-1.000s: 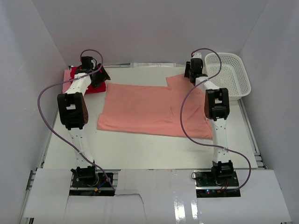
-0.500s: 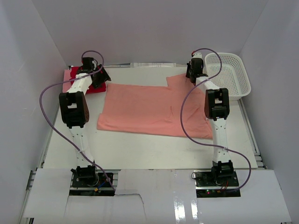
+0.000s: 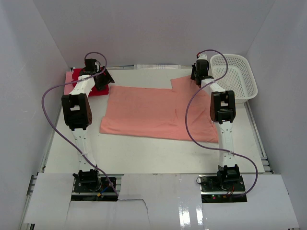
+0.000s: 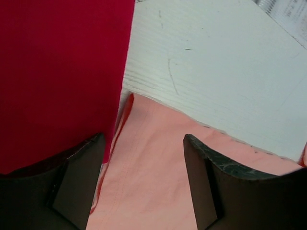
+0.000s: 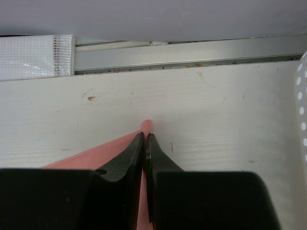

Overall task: Fold and stack the t-shirts
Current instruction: Grap the side of the flattened tshirt furthest away from the robot with both arms, then fold the other side of the tshirt into a rectangle

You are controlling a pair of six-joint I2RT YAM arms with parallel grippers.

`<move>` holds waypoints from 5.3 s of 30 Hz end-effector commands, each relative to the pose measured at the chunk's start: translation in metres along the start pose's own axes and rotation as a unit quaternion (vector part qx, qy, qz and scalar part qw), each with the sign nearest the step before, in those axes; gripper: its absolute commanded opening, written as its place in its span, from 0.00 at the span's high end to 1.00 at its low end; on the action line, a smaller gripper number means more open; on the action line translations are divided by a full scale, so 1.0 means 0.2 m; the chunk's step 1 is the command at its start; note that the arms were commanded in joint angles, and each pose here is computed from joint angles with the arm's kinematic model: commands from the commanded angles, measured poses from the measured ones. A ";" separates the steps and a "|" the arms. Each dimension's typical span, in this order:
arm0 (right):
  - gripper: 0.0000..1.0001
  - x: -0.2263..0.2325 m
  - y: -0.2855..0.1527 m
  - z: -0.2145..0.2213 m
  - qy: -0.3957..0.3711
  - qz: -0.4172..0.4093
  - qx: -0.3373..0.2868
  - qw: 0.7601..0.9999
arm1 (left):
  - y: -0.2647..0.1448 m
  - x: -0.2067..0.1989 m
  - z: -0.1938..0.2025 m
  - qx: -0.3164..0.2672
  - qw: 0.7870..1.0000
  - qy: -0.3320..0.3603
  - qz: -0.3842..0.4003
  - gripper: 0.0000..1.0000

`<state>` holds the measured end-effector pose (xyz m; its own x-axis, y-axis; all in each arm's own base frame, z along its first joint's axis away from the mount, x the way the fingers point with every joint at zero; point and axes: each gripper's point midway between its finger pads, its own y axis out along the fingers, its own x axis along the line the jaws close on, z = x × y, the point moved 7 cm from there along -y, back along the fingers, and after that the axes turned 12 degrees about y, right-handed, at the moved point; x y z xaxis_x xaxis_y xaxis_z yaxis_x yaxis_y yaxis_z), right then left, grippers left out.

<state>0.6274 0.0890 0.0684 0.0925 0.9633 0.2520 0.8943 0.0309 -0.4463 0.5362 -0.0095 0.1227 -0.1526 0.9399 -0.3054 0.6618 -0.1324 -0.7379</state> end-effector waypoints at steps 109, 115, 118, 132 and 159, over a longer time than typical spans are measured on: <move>0.92 0.11 -0.95 -0.46 -0.014 -0.138 -0.088 0.986 | -0.49 -0.13 0.00 -0.103 0.994 0.013 0.025 1.00; 0.92 0.09 -1.11 -0.45 -0.013 -0.140 -0.102 0.985 | -0.52 -0.10 0.02 -0.107 0.994 0.002 0.016 1.00; 0.92 0.08 -1.19 -0.42 -0.014 -0.139 -0.102 0.985 | -0.53 -0.07 0.03 -0.104 0.995 -0.002 0.012 1.00; 0.92 0.00 -1.50 -0.32 -0.022 -0.124 -0.104 0.987 | -0.55 0.05 0.10 -0.086 0.996 -0.038 -0.014 1.00; 0.92 -0.13 -1.76 0.04 -0.020 -0.101 0.009 0.995 | -0.64 0.13 0.38 -0.033 0.997 -0.055 -0.034 1.00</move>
<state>0.3158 0.0535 0.2161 -0.0853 0.9496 0.3017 0.9089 0.1982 -0.3668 0.3961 0.0054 0.1381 -0.2861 0.9060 -0.3121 0.6409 -0.0612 -0.7652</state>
